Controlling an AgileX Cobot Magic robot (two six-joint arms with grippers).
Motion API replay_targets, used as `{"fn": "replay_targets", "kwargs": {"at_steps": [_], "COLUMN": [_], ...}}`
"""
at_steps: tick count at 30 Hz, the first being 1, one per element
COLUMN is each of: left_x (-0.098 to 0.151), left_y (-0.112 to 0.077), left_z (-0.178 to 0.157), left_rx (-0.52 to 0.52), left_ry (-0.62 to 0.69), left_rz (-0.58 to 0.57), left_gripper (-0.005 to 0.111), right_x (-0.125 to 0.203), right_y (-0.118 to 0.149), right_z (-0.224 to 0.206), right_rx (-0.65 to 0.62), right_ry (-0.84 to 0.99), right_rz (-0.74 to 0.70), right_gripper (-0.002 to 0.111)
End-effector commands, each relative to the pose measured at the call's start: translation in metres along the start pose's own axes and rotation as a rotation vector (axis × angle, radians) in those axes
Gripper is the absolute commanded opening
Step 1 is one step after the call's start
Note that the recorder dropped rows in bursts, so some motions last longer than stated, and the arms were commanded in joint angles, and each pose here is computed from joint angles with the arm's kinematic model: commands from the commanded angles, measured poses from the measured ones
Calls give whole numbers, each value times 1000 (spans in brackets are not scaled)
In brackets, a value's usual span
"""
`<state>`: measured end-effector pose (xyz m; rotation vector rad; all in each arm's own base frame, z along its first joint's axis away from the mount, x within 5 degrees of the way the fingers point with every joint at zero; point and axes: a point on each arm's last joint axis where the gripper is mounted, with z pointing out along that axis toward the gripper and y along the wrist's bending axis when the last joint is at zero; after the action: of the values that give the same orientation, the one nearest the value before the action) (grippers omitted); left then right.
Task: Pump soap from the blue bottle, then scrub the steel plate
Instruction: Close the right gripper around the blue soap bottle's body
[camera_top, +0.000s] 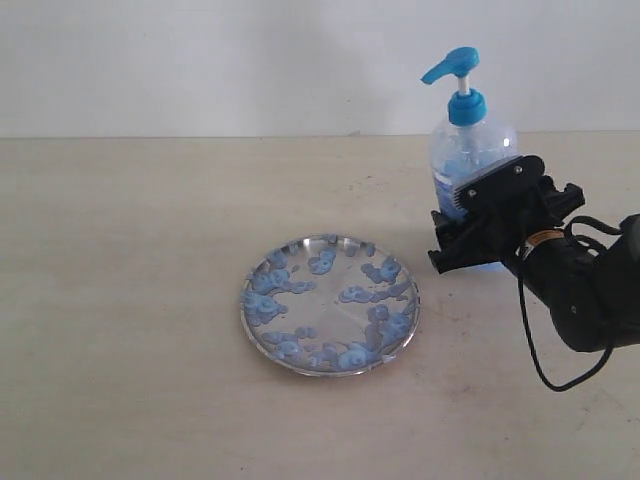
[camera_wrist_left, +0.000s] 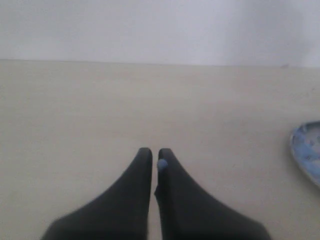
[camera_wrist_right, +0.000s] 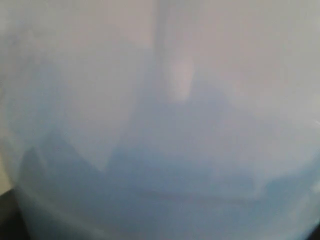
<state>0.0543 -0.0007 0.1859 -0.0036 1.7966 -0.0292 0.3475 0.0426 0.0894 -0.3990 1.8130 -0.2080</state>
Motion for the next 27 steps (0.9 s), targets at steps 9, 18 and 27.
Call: {"fn": "replay_targets", "kwargs": {"at_steps": [9,18,27], "left_x": [-17,-18,-17], "left_y": [-6,-5,-3], "left_z": [-2,-2,13], "left_rx": [110,112,59], "left_ry": [-175,-191,-97], "left_rz": [-470,-500,-530], "left_gripper": [4,4,4], "right_x": [10,10,8], "right_y": [7,7,10], "right_z": [-1,-1,-1], "right_rx": [-68,-68,-105], "right_ry": [70,72,54], "right_rz": [-52,-52,-79], "right_gripper": [1,1,1]}}
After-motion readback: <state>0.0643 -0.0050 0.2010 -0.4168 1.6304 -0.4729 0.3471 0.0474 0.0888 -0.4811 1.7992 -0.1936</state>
